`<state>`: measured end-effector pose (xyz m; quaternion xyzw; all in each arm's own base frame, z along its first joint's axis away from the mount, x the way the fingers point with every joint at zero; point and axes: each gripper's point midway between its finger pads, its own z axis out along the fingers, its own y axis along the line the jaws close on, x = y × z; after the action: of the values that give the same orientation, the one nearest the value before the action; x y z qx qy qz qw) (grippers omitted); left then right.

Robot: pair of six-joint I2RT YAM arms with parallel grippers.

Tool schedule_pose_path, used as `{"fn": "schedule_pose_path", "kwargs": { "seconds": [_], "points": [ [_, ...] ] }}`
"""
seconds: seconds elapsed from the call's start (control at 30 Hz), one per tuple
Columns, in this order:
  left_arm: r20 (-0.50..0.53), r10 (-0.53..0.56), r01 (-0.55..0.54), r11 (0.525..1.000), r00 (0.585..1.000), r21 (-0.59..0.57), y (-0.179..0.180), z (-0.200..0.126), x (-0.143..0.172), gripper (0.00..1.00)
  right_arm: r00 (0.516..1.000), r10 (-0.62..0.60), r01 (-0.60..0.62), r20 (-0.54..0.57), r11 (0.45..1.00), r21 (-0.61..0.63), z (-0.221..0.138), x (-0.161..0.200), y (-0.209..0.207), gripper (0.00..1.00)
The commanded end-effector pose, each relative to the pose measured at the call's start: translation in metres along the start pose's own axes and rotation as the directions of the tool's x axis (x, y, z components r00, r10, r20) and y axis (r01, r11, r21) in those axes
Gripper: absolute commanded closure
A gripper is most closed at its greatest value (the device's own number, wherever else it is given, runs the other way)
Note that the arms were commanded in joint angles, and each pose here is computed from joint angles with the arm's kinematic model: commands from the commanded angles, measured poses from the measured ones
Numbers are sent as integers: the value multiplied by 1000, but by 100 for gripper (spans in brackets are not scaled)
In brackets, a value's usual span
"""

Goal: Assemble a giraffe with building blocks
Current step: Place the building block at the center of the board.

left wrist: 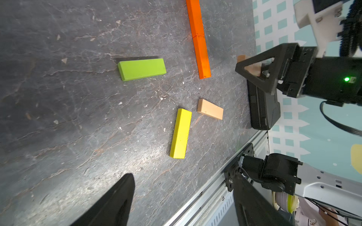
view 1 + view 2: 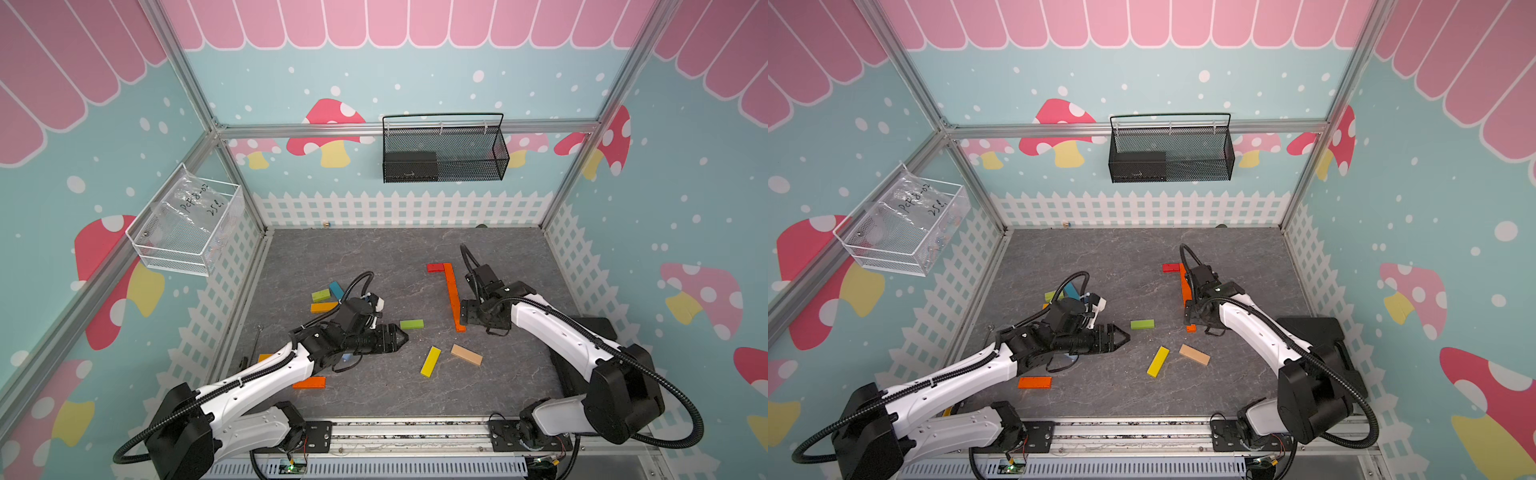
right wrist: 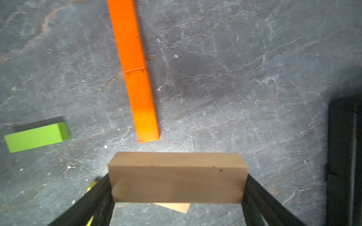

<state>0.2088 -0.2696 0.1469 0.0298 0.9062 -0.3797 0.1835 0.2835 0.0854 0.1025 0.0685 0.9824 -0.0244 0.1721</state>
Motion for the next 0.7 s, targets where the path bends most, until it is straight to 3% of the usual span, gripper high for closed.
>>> {"fn": "schedule_pose_path", "kwargs": {
  "seconds": [0.0, 0.3, 0.67],
  "points": [
    [21, 18, -20, 998, 1000, 61, -23, 1, -9, 18, 1000, -9, 9, 0, 1000, 22, 5, -1, -19, 15],
    [6, 23, -23, 998, 1000, 66, -26, 10, -6, 19, 999, 23, -22, -30, 999, 30, 36, -5, -41, 15],
    [10, 47, -48, 998, 999, 33, -23, 5, -7, 18, 995, 12, -11, -104, 1000, 9, 73, 2, -37, 16]
  ]
}}
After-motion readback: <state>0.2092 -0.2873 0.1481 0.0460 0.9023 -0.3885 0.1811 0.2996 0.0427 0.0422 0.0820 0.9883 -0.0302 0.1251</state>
